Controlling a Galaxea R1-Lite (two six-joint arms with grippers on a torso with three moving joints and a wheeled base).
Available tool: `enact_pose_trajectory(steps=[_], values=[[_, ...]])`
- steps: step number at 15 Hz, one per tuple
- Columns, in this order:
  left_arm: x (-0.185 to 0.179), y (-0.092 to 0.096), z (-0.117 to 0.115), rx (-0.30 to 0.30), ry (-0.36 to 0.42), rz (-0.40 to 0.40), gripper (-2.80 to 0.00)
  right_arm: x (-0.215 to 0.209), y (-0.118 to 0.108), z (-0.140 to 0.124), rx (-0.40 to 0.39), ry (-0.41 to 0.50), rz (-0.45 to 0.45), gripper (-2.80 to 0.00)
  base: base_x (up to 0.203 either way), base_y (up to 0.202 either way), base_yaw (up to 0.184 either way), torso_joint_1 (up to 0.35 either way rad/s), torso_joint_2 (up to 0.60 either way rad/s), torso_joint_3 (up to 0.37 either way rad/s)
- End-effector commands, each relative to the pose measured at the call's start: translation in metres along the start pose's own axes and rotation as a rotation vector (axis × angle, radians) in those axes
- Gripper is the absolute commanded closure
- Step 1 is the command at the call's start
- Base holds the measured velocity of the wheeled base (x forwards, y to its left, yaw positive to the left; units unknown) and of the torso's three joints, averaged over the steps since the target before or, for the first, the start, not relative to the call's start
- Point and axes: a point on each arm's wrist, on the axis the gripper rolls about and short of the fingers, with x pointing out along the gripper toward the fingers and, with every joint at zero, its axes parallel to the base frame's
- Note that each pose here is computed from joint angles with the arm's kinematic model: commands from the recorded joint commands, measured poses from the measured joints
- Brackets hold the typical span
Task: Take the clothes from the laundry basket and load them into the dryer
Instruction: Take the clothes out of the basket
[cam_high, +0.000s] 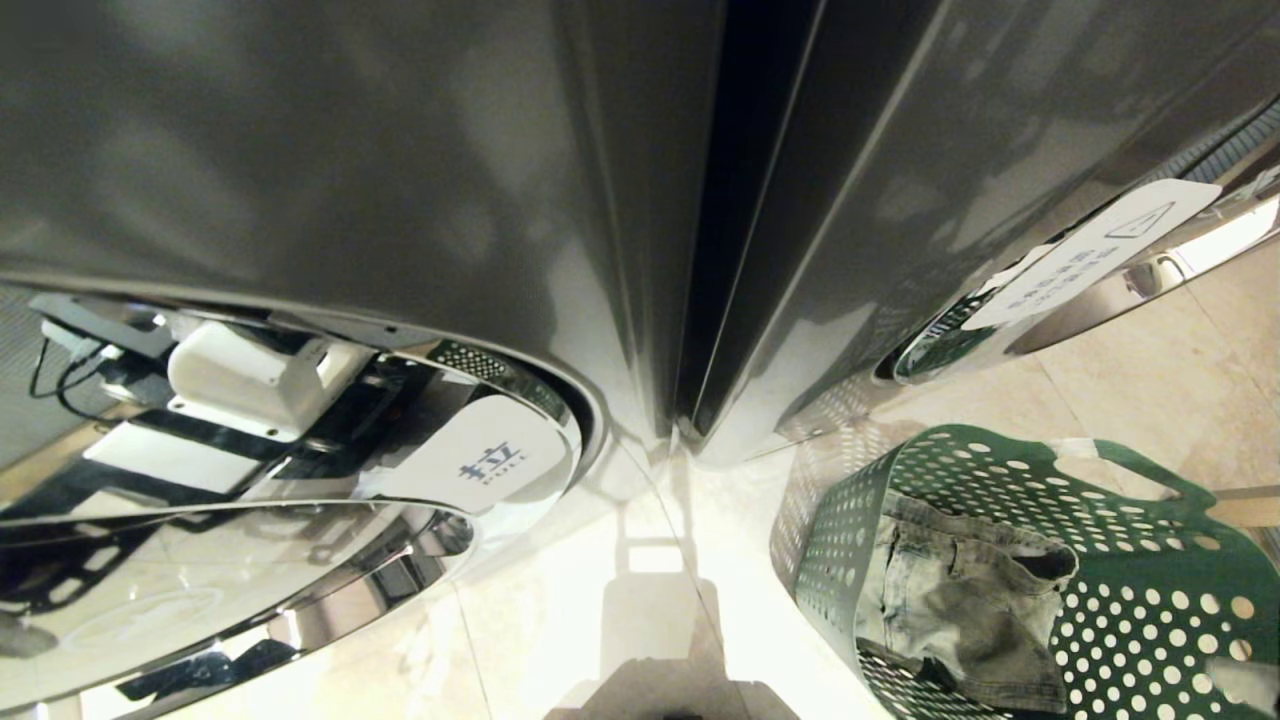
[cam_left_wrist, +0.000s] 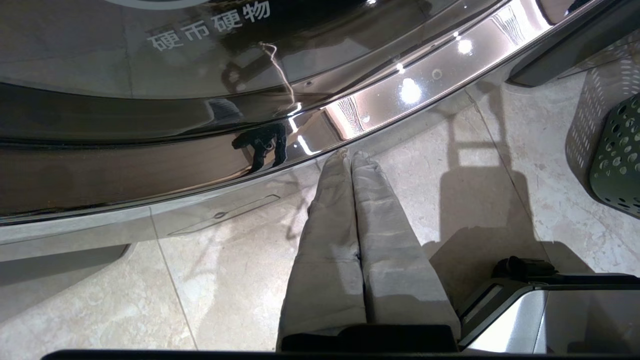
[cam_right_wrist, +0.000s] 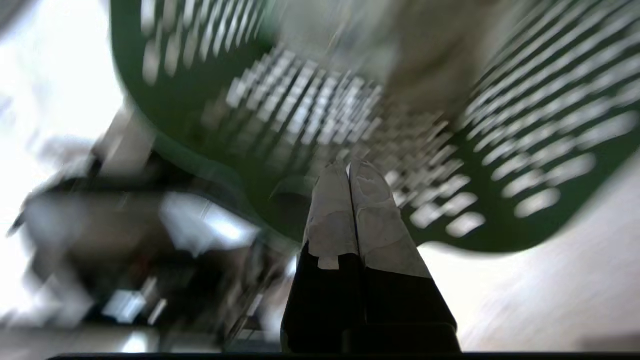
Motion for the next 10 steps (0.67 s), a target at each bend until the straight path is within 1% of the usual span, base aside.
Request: enact_pose_trajectory(steps=[1, 3, 5, 8, 10], values=[[0.0, 0.0, 0.0, 0.0, 0.0, 0.001, 0.0, 0.034, -0.003, -0.012, 0.047, 0.229, 0.073, 0.0, 0.0, 0.0, 0.0, 0.0, 0.0, 0.0], [0.0, 0.0, 0.0, 0.0, 0.0, 0.0, 0.0, 0.056, -0.004, -0.014, 0.074, 0.333, 0.112, 0.0, 0.0, 0.0, 0.0, 0.0, 0.0, 0.0], [0.0, 0.0, 0.0, 0.0, 0.0, 0.001, 0.0, 0.088, -0.007, -0.01, 0.09, 0.381, 0.122, 0.0, 0.0, 0.0, 0.0, 0.0, 0.0, 0.0], [0.0, 0.0, 0.0, 0.0, 0.0, 0.001, 0.0, 0.133, -0.016, -0.008, 0.097, 0.339, 0.1, 0.0, 0.0, 0.0, 0.0, 0.0, 0.0, 0.0], [0.0, 0.0, 0.0, 0.0, 0.0, 0.0, 0.0, 0.161, -0.023, -0.012, 0.096, 0.339, 0.035, 0.0, 0.0, 0.0, 0.0, 0.0, 0.0, 0.0]])
